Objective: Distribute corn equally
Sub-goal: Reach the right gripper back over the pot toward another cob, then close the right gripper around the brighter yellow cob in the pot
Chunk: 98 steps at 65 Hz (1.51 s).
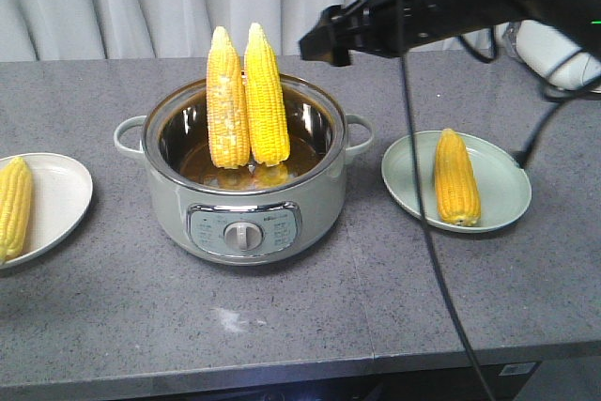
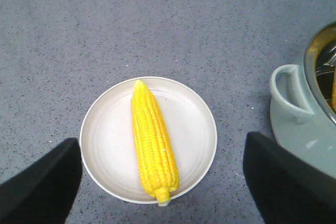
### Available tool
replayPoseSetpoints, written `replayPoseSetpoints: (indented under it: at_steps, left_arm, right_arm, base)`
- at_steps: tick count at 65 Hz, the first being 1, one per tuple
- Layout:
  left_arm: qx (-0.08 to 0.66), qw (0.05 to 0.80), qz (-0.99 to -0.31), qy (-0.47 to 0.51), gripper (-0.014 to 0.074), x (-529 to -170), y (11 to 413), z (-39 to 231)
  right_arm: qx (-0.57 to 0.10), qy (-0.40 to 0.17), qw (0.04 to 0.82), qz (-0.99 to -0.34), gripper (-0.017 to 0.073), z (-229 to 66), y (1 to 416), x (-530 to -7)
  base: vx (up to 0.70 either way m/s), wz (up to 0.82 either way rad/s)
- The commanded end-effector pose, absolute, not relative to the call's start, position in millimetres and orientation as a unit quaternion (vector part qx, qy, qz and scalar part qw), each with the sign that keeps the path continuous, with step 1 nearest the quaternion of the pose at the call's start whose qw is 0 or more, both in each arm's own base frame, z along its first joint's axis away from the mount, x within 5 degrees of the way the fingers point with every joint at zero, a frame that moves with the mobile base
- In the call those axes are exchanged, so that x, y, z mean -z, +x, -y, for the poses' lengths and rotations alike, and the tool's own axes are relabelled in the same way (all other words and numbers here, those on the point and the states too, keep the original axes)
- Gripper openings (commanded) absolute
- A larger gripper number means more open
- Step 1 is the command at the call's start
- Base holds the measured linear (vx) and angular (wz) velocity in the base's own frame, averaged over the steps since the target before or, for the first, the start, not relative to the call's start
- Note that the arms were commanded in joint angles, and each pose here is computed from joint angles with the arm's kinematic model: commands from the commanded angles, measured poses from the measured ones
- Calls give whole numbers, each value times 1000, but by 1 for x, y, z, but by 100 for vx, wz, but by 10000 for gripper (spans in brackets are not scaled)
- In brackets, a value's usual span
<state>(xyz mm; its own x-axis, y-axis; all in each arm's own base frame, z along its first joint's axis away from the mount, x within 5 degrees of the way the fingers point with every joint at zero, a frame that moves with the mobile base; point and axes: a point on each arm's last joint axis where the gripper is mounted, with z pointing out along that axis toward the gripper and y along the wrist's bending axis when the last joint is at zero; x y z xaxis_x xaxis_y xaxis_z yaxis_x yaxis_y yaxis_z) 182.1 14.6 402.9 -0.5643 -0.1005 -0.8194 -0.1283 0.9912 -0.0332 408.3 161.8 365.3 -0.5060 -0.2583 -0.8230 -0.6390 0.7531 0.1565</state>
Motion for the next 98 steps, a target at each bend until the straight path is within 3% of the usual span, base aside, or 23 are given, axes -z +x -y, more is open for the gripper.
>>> replayPoseSetpoints:
  at_steps: [1,19,83,98]
  left_arm:
    - [-8,507,-859,-67,588,-418,182,-14]
    - [-8,506,-860,-67,588,-417,182,-14]
    - [-8,506,-860,-67,588,-417,182,-14]
    - [-8,506,-860,-67,588,-417,182,-14]
  right_arm:
    - [-235,-258,485,-802,573,-174,415,-396]
    - [-235,-265,519,-778,521,-209,444,-383]
    - [-249,-236,503,-793,519,-218,468,-340]
    - [-253,-234,503,-793,417,-218,468,-341]
  base:
    - [0,0]
    - [0,0]
    - [0,0]
    - [0,0]
